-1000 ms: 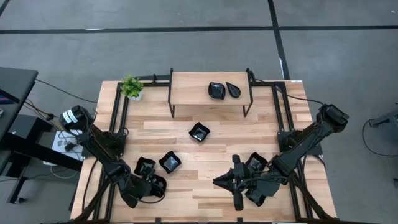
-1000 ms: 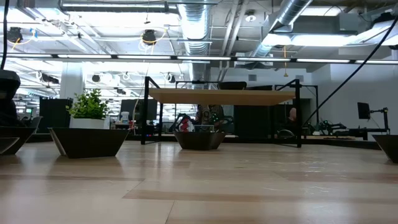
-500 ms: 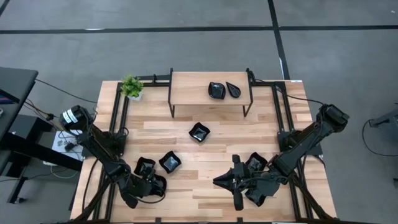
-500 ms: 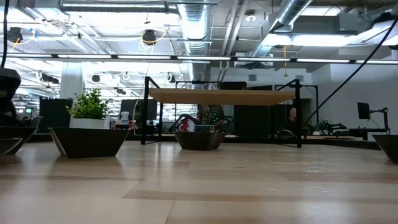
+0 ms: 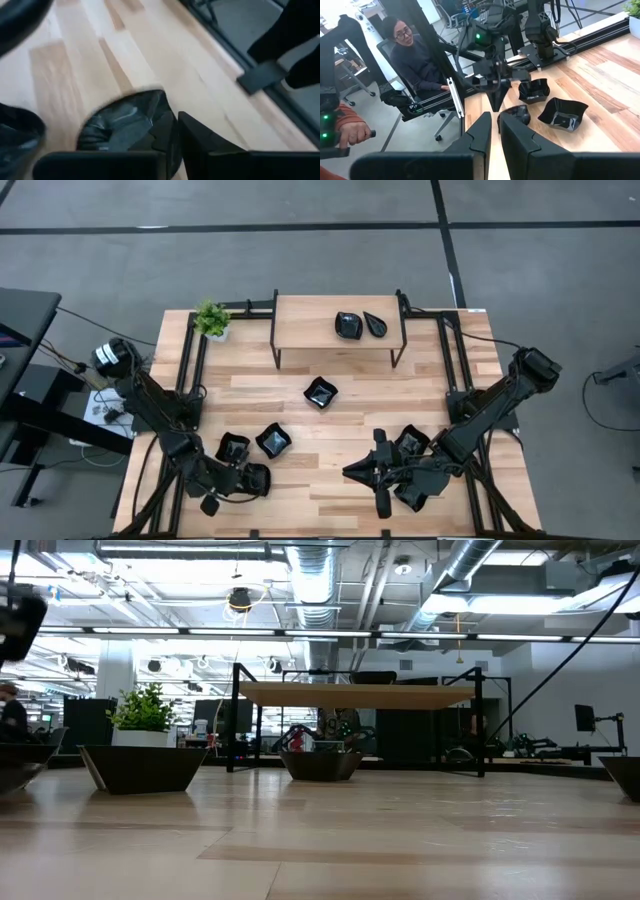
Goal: Pick & Place Mini shaped plates
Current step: Stack the black leaf shaped plate on top of the black leaf shaped plate on the shelf
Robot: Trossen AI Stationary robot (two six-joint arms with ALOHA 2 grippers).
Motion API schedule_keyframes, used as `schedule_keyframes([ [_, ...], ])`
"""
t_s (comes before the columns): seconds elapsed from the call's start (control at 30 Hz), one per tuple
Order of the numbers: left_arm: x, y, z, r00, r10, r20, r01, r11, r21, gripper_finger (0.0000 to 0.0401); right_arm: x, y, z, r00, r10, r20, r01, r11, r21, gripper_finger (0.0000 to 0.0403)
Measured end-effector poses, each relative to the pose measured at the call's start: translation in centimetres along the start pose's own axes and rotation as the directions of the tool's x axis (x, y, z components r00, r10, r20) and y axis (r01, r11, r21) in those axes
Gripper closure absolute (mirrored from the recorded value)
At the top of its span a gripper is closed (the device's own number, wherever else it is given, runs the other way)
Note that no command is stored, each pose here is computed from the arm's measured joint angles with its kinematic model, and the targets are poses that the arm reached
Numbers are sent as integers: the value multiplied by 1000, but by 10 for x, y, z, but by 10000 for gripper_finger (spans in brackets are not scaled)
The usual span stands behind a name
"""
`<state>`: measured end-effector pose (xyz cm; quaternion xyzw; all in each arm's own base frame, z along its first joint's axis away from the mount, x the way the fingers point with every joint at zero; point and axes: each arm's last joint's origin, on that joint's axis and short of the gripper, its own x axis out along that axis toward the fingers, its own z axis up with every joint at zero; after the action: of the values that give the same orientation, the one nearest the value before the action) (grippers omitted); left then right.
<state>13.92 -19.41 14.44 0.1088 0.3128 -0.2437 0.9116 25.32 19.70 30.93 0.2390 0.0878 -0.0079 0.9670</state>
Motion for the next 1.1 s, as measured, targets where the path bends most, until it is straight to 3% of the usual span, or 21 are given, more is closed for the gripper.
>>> schedule_keyframes([
  [0.33, -21, 6, 17, 991, 48, 127, -45, 999, -29, 393, 0, 0, 0, 1000, -3, -2, 3, 1000, 2, 367],
  [0.6, -17, 4, 15, 995, 6, 98, -1, 998, -56, 387, 0, 0, 0, 1000, 16, -17, -16, 999, 35, 367],
  [0.87, -2, -2, 4, 998, -53, 25, 55, 994, -98, 307, 0, 0, -1, 1000, 13, -21, -12, 999, 30, 367],
  [1.1, 7, -5, -5, 999, -44, -28, 43, 999, -24, 237, 0, -1, -2, 999, 2, -35, -2, 1000, 14, 367],
])
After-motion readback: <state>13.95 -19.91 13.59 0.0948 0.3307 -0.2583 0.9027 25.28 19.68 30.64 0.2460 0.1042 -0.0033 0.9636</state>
